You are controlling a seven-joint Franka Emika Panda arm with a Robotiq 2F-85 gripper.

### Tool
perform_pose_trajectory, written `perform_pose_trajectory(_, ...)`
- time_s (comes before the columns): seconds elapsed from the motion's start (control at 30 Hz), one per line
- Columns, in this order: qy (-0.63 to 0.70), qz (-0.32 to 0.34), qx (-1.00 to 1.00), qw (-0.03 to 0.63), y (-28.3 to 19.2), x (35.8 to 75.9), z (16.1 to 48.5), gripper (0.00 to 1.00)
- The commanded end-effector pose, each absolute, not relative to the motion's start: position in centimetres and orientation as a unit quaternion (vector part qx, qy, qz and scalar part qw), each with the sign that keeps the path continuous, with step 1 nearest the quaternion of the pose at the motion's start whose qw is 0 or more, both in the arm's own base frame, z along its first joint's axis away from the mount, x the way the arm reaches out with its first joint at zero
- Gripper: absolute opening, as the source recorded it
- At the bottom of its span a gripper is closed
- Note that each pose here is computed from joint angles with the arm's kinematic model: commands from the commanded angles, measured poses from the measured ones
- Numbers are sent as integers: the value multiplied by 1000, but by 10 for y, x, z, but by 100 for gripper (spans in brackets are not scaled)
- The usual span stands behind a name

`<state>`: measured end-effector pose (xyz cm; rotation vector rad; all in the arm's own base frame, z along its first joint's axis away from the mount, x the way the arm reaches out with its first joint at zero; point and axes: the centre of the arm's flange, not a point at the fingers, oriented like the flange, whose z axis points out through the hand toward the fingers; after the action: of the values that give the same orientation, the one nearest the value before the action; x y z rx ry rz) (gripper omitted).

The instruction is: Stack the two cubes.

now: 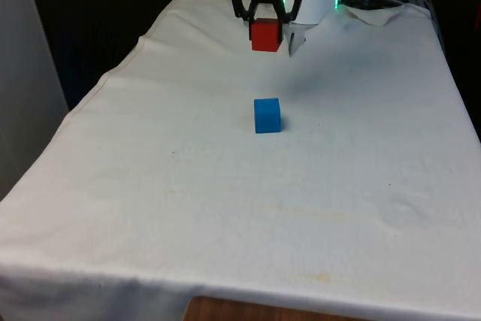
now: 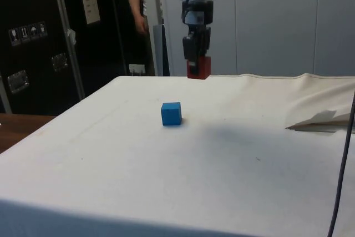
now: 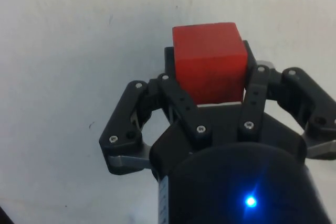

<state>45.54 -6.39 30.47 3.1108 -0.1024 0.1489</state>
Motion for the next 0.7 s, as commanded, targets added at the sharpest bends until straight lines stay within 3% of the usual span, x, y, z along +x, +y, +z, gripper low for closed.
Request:
perform_pose_trajectory(0.0, -28, 45, 999, 6, -61, 461, 305, 1)
perform_pose_trajectory(0.67, 6, 50, 999, 10, -57, 522, 301, 1)
